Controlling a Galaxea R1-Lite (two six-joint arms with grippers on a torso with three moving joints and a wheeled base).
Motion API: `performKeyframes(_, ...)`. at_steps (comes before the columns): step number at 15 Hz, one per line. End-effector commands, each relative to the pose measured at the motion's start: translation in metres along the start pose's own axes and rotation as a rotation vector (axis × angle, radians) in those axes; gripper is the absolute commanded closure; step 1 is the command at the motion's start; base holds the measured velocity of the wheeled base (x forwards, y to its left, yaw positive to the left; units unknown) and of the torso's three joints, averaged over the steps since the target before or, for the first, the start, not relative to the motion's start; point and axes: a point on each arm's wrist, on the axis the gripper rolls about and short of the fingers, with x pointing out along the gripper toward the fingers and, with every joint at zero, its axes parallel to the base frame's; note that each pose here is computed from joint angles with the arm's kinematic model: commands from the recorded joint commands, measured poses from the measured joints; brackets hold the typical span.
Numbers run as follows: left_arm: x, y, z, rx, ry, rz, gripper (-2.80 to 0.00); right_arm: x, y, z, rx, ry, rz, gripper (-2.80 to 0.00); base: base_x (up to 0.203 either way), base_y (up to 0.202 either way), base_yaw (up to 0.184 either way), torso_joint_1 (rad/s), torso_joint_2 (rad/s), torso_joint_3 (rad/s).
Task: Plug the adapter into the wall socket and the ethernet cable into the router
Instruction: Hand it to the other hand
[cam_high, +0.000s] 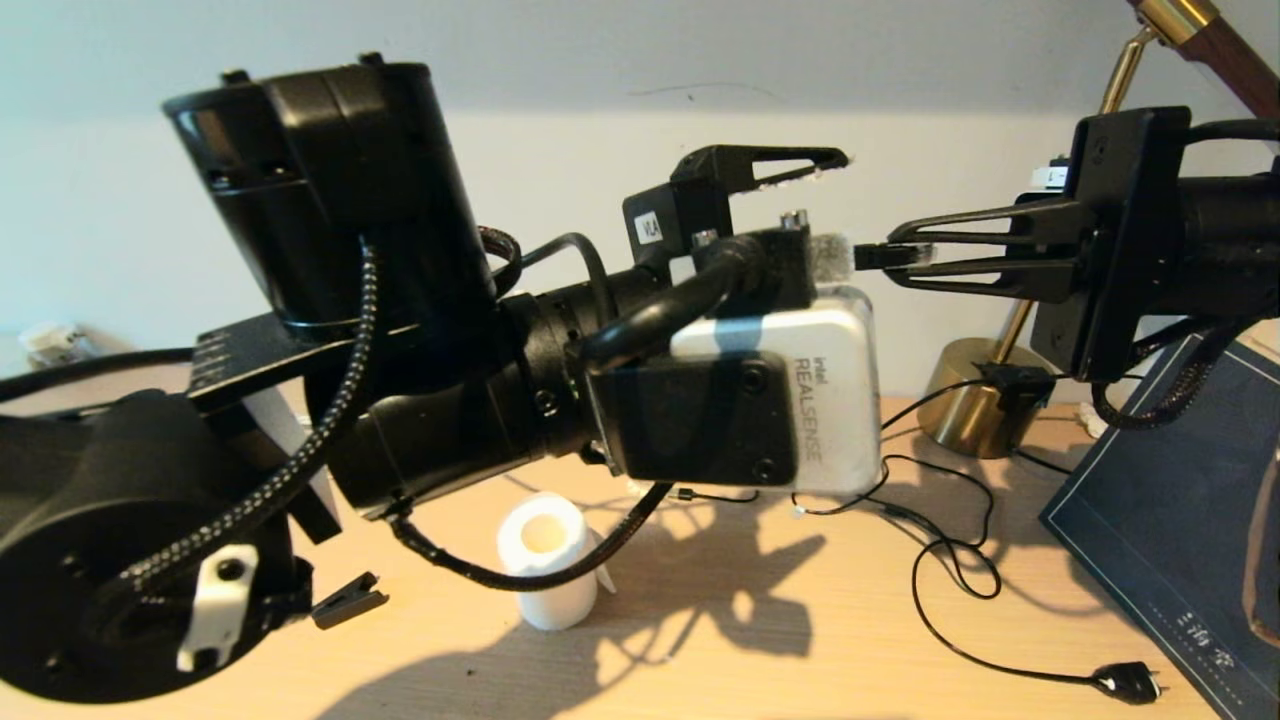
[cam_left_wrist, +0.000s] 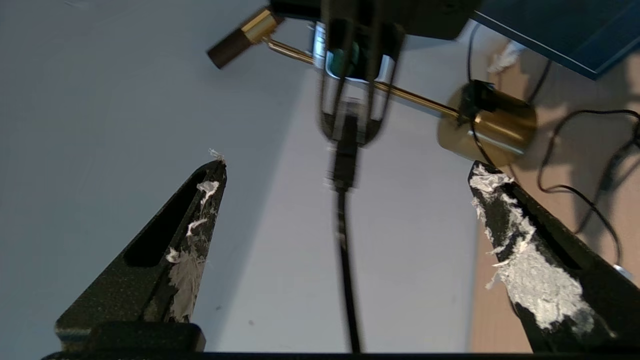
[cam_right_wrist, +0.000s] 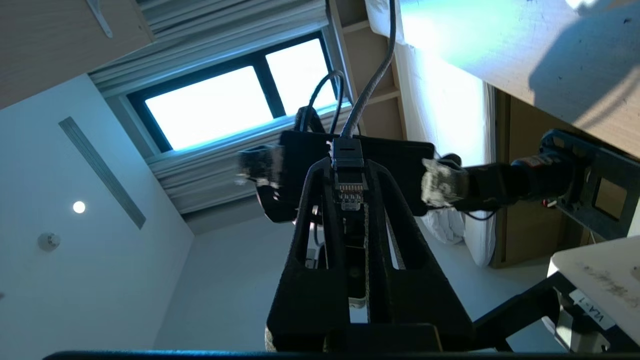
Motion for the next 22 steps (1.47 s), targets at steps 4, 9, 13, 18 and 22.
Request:
performKeyframes(4, -0.005, 0.007, 0.0, 0.059, -0.085, 0.006, -2.8, 0.001, -0.003, -0.001, 0.04, 0.047, -0.02, 0.0, 0.0, 0.0, 0.0, 0.0, 0.0, 0.0)
performKeyframes(9, -0.004, -0.001, -0.006, 0.069, -0.099, -0.026, -2.8, -0.001, -0.003, -0.006, 0.05, 0.078, -0.026, 0.0, 0.0, 0.0, 0.0, 0.0, 0.0, 0.0)
performKeyframes(13, -0.003, 0.0, -0.006, 0.076, -0.1, -0.008, -2.8, -0.002, -0.004, -0.01, 0.049, 0.097, -0.026, 0.0, 0.0, 0.0, 0.0, 0.0, 0.0, 0.0)
performKeyframes(18, 0.0, 0.001, -0.008, 0.076, -0.099, -0.003, -2.8, 0.0, -0.007, -0.012, 0.055, 0.109, -0.033, 0.0, 0.0, 0.0, 0.0, 0.0, 0.0, 0.0)
performKeyframes(22, 0.003, 0.001, -0.008, 0.077, -0.101, 0.001, -2.8, 0.001, -0.008, -0.012, 0.057, 0.114, -0.035, 0.0, 0.0, 0.0, 0.0, 0.0, 0.0, 0.0)
